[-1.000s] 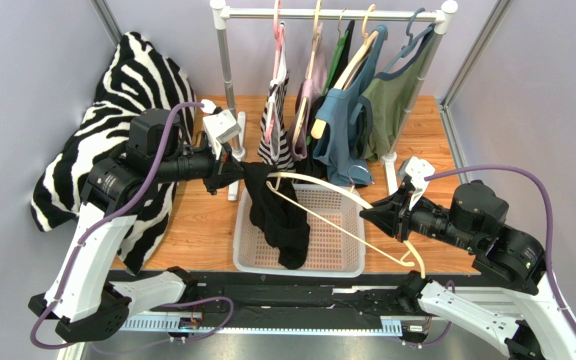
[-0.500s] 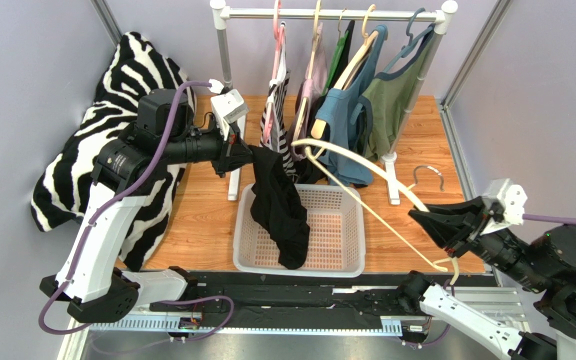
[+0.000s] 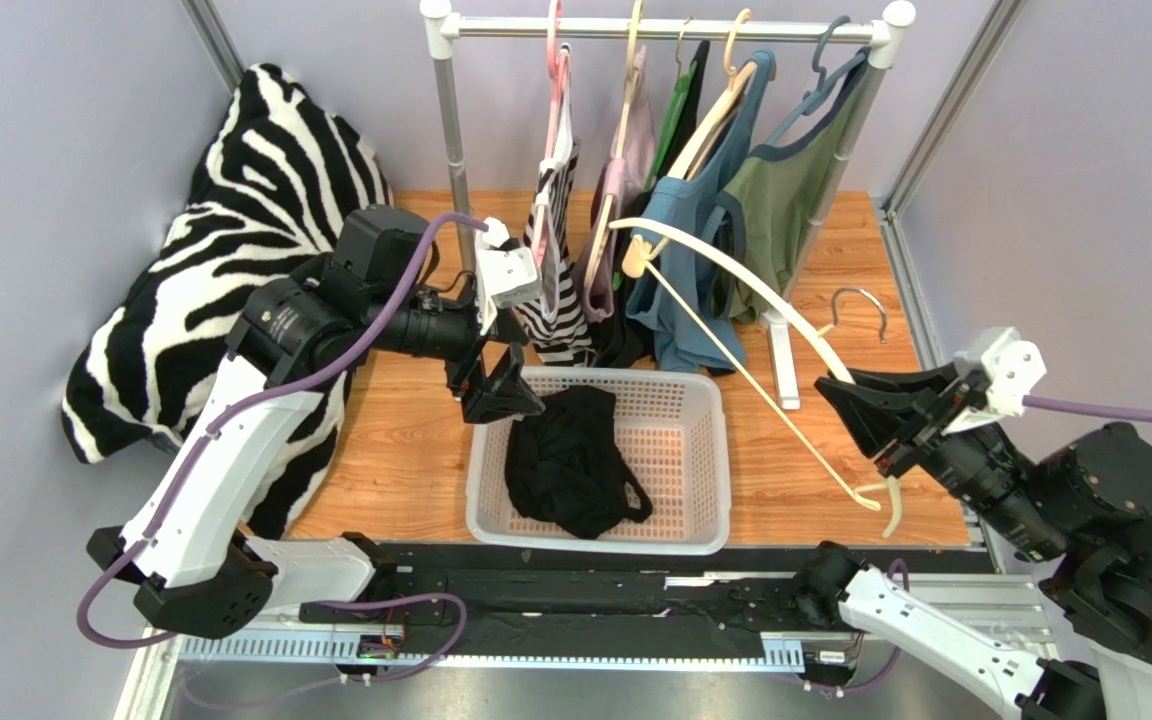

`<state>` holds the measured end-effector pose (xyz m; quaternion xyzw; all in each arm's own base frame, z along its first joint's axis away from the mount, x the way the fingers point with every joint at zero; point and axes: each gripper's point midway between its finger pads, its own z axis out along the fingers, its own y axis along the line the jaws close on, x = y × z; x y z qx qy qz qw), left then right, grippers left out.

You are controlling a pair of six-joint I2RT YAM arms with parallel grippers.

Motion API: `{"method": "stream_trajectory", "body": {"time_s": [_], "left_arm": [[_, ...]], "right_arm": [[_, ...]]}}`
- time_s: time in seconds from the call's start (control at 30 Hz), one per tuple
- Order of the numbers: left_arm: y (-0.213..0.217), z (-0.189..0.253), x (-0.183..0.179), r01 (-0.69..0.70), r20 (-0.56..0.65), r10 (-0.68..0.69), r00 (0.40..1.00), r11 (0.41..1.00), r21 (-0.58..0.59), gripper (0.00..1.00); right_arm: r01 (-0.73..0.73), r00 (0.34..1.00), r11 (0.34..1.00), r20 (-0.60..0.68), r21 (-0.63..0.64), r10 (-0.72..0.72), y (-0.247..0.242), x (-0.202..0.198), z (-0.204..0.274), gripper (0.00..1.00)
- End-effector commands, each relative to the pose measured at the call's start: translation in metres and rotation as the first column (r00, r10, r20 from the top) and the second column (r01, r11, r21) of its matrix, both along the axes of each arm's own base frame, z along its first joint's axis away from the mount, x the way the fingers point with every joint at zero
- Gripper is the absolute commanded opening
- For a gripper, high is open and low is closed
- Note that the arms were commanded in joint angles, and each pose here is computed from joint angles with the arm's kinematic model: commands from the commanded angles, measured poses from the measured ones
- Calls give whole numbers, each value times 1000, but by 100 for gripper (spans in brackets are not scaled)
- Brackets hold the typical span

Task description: Remove the tank top from the hanger

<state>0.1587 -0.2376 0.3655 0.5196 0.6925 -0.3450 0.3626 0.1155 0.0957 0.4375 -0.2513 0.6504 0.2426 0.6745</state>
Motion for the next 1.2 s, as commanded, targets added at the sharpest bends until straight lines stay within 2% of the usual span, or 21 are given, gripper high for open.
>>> {"method": "stream_trajectory", "body": {"time_s": [0.0, 0.13, 0.2, 0.23, 0.3, 0.4, 0.47, 0.6, 0.8, 1.1, 1.17], "left_arm": [[18, 45, 4, -17, 247, 24, 969, 999, -31, 99], [33, 72, 5, -37, 383, 46, 923, 999, -32, 99], [37, 74, 1, -24, 403, 33, 914, 999, -28, 99], [37, 68, -1, -11, 397, 15, 918, 1000, -12, 99], [34, 60, -14, 87, 402, -82, 912, 996, 7, 99], [32, 41, -45, 261, 353, -256, 900, 965, 34, 99], [30, 29, -58, 331, 297, -325, 898, 943, 31, 99], [24, 18, -61, 387, 255, -382, 888, 921, 31, 99], [18, -2, -67, 434, 107, -433, 895, 901, 16, 97], [22, -12, -77, 445, 24, -446, 895, 895, 18, 67], [23, -15, -77, 440, 2, -440, 898, 898, 27, 51]], "right_arm": [[-71, 997, 997, 40, -12, 71, 22, 6, 8, 0], [-194, 980, 976, 11, -103, 196, 47, 3, -15, 0], [-332, 937, 929, 55, -163, 344, 65, -12, -24, 0], [-369, 923, 911, 39, -184, 382, 74, -11, -40, 0], [-414, 896, 888, 79, -202, 436, 82, -15, -41, 0], [-463, 871, 857, 59, -227, 487, 94, -15, -51, 0], [-506, 847, 832, 51, -229, 529, 101, -19, -52, 0], [-562, 809, 794, 48, -231, 586, 111, -24, -51, 0], [-597, 780, 770, 63, -223, 623, 121, -26, -46, 0], [-561, 800, 795, 94, -230, 592, 117, -21, -35, 0], [-554, 804, 802, 105, -224, 585, 117, -19, -32, 0]]}}
